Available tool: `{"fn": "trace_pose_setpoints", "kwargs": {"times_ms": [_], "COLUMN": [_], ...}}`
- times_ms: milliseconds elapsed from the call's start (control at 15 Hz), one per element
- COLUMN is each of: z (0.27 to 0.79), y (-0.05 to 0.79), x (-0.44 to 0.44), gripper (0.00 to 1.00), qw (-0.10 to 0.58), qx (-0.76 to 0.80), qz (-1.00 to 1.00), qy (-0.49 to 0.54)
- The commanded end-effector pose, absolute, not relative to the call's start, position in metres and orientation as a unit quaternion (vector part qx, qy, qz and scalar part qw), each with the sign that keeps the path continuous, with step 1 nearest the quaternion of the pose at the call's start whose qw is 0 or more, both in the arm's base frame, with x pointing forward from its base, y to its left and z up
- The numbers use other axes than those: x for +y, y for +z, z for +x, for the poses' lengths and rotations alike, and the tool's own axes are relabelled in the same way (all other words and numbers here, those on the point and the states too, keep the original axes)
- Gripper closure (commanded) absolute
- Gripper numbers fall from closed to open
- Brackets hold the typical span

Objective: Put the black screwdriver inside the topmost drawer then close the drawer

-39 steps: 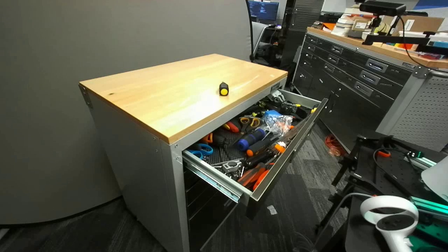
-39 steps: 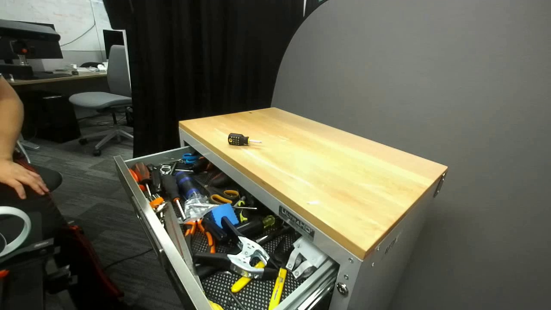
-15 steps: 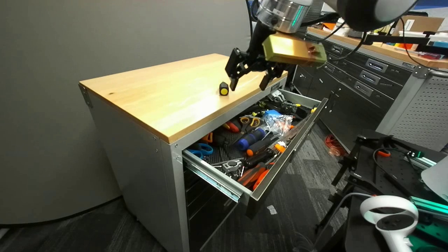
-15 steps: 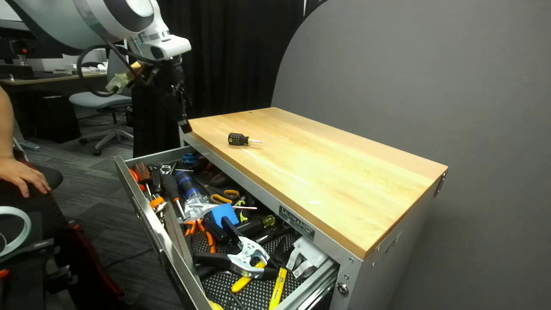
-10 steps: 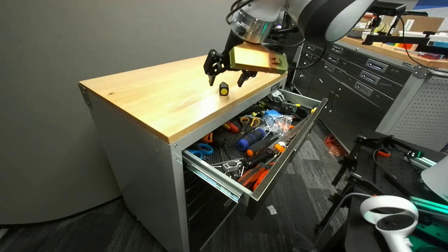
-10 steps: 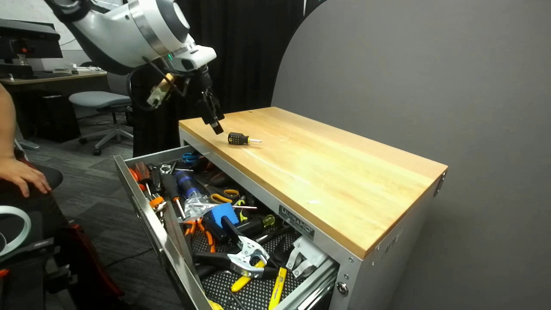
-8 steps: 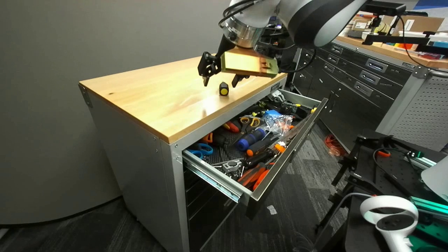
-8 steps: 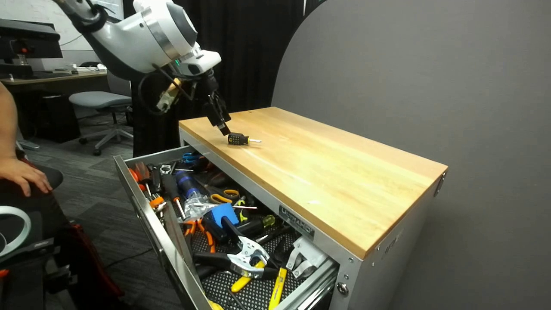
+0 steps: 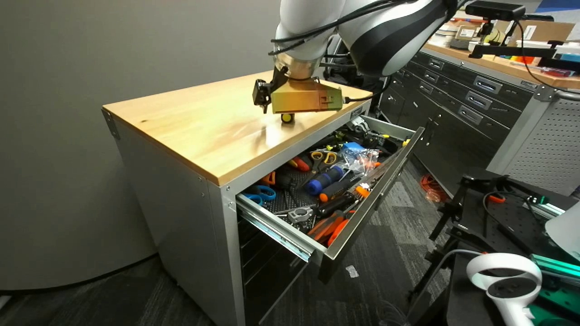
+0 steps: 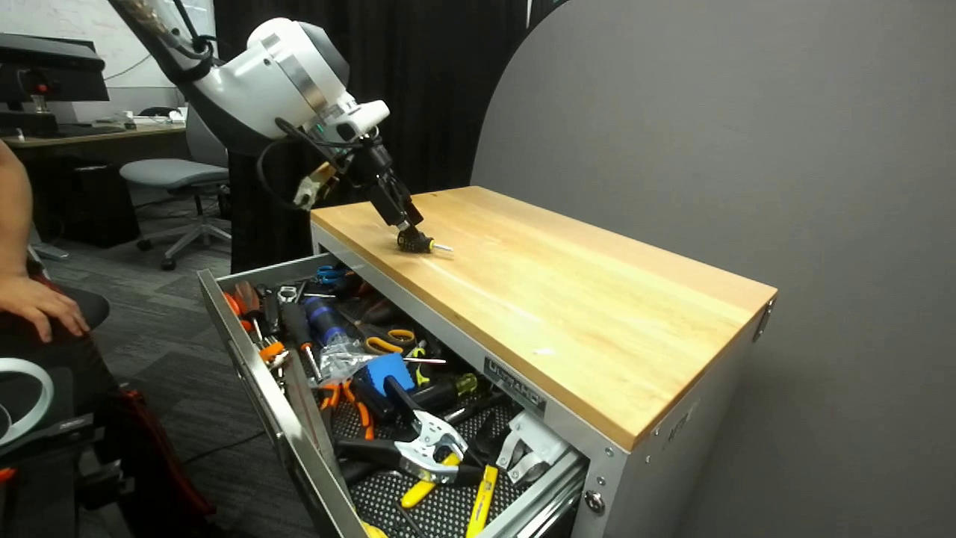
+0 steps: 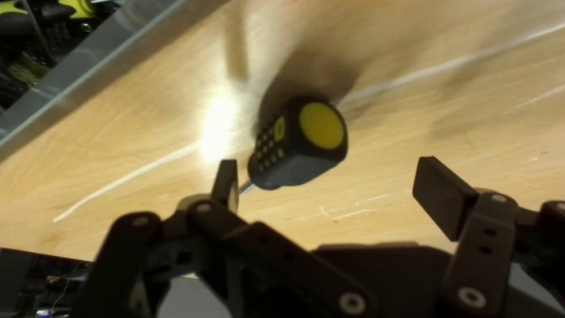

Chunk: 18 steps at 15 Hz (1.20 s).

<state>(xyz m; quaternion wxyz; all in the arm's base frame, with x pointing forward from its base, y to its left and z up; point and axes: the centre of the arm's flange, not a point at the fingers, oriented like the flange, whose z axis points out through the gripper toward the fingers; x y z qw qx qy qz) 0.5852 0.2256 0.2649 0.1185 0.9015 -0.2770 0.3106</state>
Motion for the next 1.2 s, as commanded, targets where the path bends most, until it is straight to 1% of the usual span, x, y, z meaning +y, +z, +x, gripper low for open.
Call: {"fn": "trace_pose_setpoints", "kwargs": {"times_ms": [0, 67, 133, 200, 267, 333, 533, 600, 667, 733, 1000, 1133], "z": [0.584, 0.581, 0.576, 0.573, 0.57, 0.568, 0.564, 0.563, 0.561, 0.555, 0.525, 0.505], "y": [0.256, 0.251, 0.248, 0.248, 0.254, 0.258, 0.271, 0.275, 0.282, 0.285, 0.3, 0.302], "x": [0.222, 0.221, 0.22, 0.22, 0.221, 0.222, 0.219, 0.215, 0.207, 0.195, 0.151, 0.131], "gripper": [0.0, 0.25, 0.27, 0.34, 0.44, 0.51, 0.75, 0.82, 0.86, 0.82, 0.81, 0.81], "qw": [0.156, 0.165, 0.168, 0.163, 0.148, 0.137, 0.12, 0.121, 0.125, 0.131, 0.125, 0.133], "qx": [-0.291, -0.293, -0.296, -0.3, -0.305, -0.311, -0.313, -0.306, -0.295, -0.281, -0.214, -0.187], "qz": [0.894, 0.894, 0.896, 0.899, 0.903, 0.907, 0.916, 0.922, 0.927, 0.933, 0.961, 0.969], "qy": [0.302, 0.294, 0.286, 0.274, 0.263, 0.25, 0.22, 0.206, 0.197, 0.183, 0.119, 0.09]}}
